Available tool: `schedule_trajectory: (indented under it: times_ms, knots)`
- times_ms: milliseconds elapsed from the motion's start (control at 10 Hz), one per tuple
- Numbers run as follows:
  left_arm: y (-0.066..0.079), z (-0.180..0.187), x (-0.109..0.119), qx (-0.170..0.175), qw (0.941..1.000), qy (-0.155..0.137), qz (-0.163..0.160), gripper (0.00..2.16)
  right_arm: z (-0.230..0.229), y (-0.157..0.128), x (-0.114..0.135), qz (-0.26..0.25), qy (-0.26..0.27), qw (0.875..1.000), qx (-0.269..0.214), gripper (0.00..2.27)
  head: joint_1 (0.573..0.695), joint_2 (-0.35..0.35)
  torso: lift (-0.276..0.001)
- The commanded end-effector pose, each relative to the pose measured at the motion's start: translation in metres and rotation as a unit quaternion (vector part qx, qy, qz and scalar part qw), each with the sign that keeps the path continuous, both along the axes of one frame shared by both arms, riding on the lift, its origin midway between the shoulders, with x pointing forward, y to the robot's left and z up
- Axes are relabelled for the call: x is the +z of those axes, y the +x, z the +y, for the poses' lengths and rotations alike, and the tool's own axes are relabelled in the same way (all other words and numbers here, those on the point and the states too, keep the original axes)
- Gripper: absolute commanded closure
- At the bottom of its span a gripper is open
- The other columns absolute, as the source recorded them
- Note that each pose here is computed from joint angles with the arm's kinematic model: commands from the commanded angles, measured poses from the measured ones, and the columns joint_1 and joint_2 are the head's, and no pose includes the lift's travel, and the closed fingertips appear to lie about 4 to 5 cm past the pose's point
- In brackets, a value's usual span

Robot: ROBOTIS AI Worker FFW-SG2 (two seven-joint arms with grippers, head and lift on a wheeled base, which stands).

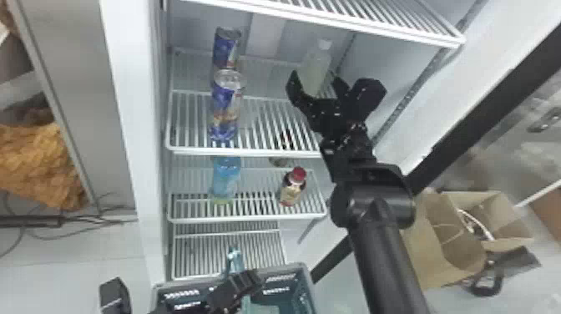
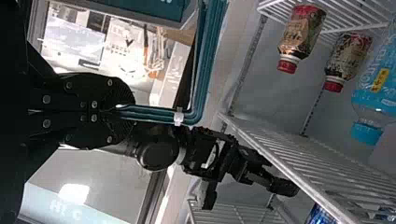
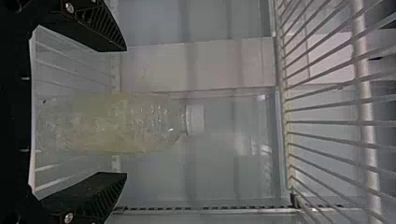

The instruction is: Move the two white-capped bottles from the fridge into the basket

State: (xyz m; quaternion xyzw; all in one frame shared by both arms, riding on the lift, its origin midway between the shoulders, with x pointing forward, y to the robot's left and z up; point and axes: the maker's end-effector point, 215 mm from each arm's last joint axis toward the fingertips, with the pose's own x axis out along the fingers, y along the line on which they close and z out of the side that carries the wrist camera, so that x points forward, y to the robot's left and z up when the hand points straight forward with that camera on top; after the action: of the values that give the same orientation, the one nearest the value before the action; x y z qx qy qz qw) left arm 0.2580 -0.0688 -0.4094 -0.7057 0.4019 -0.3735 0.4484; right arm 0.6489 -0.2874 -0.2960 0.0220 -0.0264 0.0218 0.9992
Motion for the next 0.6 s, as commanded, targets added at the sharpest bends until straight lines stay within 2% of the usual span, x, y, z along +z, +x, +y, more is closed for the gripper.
schedule_trajectory:
  times_ms: [0,500]
  knots:
    - [0.001,0.0,0.0,0.001,1.0,0.0,0.0,1.16,0.0,0.009,-0.002,0.002,0.004,1.0,-0.004,0.09,0.695,-0.35,0.0]
    - [0.003,0.0,0.001,0.003,1.0,-0.001,-0.001,1.16,0.0,0.026,-0.017,0.022,0.012,1.0,-0.01,0.12,0.695,-0.35,0.0]
